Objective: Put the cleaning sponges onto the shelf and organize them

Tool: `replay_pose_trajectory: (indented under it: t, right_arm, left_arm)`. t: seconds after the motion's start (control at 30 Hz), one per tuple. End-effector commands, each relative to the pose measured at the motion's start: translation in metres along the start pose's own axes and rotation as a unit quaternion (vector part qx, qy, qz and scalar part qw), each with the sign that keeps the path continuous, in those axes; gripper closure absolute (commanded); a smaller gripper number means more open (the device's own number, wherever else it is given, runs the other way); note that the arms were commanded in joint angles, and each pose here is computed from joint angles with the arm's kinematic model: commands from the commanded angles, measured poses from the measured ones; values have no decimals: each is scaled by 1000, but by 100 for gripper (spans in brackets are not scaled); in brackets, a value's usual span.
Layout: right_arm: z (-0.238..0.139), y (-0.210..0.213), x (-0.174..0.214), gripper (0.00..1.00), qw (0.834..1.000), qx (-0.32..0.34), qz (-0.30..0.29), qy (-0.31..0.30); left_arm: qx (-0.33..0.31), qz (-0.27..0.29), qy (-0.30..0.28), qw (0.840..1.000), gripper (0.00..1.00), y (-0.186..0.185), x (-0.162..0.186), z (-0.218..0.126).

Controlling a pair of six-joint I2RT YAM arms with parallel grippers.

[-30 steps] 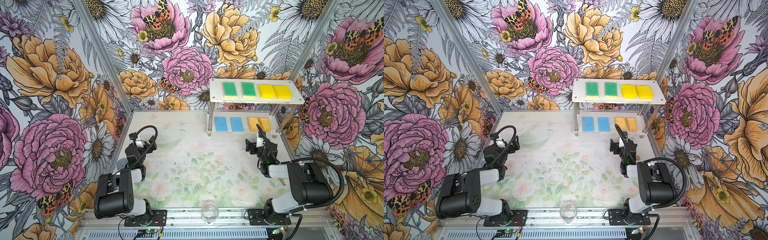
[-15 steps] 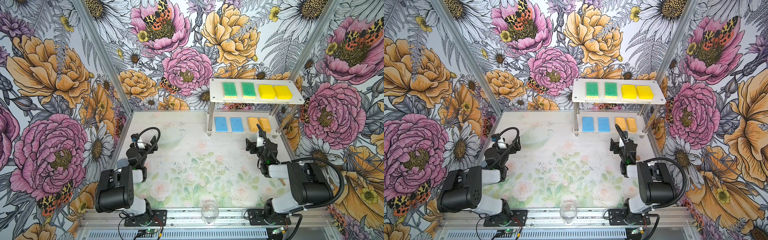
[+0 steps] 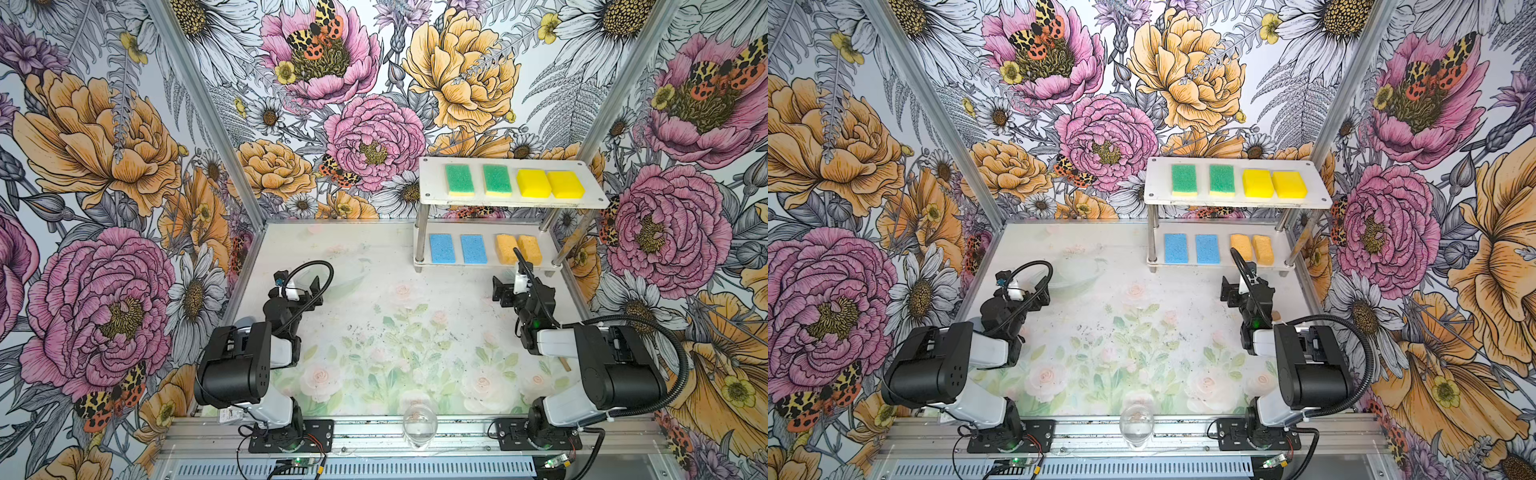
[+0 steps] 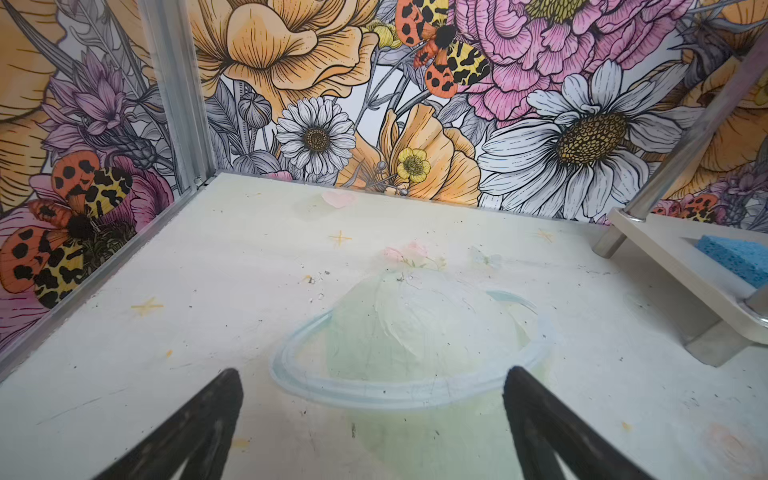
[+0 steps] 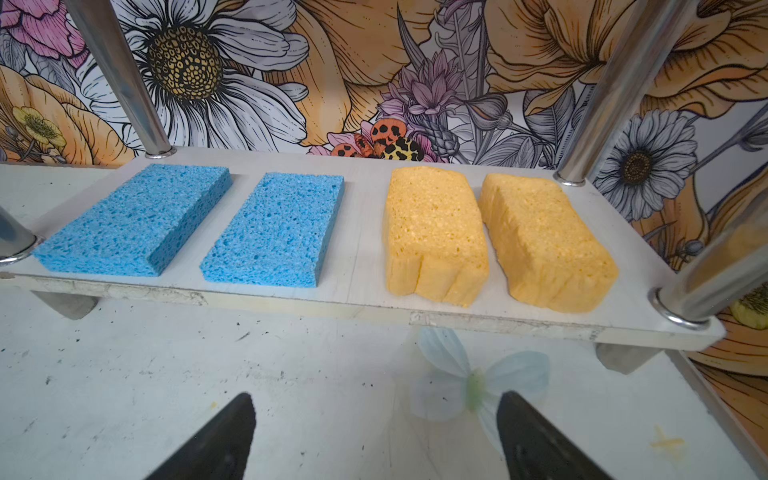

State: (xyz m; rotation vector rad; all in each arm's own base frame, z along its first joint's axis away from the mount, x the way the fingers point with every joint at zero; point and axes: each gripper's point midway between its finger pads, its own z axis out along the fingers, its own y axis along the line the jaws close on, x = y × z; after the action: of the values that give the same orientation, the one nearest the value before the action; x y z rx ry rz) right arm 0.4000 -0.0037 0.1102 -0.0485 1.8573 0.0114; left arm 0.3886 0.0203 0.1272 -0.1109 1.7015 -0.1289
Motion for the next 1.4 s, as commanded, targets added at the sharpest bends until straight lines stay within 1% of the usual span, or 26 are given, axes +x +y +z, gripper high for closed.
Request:
replay_pose_trajectory:
  t: [0.0,0.1,0.13,0.17,0.57,0.67,1.37]
  right_arm:
    - [1,-3,-2,6,1000,9,6,-8]
    - [1,-3,-2,6,1000,9,6,-7]
    - [1,-3,-1,5,1000,9,6,-6]
    - [1,-3,-2,1,1000,9,6,-7]
    - [2,-5,-3,0,1000,12,8,-6]
    - [2,-4,-3,0,1000,12,8,-6]
    - [3,-4,-2,0,1000,11,8,-3]
  left_arm:
    - [-12,13,-3,1000,1,2,-9,9]
    - [-23,23,11,999,1,0,-7,14]
    - [-17,26,13,999,1,-2,-6,14]
    - [-7,31,16,999,1,-6,-6,16]
    - [-3,40,22,999,1,-11,-4,17]
    - [11,51,24,998,1,-18,-3,17]
    - [9,51,24,998,1,-18,-3,18]
